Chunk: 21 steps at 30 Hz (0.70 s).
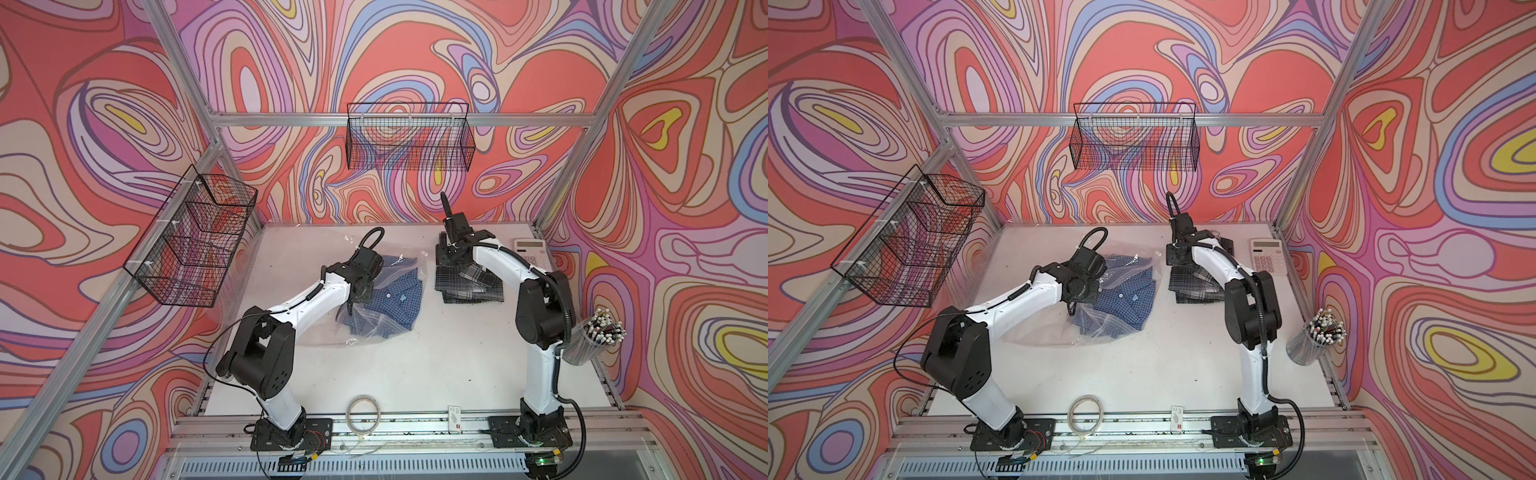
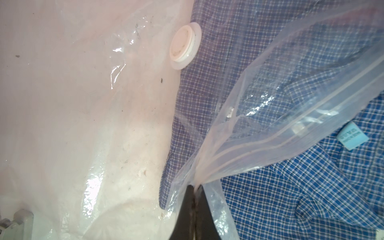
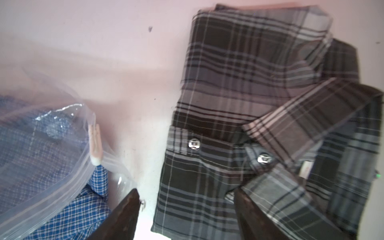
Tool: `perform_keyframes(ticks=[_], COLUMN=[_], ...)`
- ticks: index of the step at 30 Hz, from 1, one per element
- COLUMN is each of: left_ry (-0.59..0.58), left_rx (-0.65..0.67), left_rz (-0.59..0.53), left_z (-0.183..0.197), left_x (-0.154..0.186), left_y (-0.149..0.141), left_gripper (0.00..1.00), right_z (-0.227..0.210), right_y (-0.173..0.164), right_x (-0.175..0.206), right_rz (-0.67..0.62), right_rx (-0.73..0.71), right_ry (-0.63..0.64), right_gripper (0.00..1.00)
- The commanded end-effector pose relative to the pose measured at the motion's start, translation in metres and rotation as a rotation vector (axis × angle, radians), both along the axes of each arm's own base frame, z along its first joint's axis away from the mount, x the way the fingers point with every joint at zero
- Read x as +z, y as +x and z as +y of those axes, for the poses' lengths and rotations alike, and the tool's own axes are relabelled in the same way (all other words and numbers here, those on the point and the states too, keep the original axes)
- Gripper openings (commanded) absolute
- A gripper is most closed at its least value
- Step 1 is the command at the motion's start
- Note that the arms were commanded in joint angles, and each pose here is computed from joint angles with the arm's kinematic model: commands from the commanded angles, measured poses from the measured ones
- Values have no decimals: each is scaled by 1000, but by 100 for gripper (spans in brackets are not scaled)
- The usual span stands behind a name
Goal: Take the shirt out of the vacuum bag
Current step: Place the shirt at the center of the board.
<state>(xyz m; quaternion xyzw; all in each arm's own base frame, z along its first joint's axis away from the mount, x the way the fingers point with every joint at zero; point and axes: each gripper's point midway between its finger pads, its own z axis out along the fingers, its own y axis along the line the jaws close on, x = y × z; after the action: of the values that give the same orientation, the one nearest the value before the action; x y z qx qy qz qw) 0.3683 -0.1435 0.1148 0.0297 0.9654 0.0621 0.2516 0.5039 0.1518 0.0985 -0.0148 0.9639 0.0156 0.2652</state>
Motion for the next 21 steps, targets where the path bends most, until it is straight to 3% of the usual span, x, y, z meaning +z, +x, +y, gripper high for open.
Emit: perform_keyframes(ticks=[1,8,16,21], left_ry=[1,-3,9,8], left_rx=[10,15,20,21], left_rz=[-23,-38,-33,-29], left_z=[7,9,12,12], left_x=[15,17,14,12], left_y=[-2,-3,-5,-6], left_gripper=[0,0,0,0], right_z=[0,-9,-36,-41], right_y=[1,5,-5,-21], right_x=[-35,-69,-79,-79], right_rz=[66,118,130,139], right_rx=[-31,-62,-104,-103], right_ry=[-23,-109,-254,-259], right_gripper=[75,77,76,75])
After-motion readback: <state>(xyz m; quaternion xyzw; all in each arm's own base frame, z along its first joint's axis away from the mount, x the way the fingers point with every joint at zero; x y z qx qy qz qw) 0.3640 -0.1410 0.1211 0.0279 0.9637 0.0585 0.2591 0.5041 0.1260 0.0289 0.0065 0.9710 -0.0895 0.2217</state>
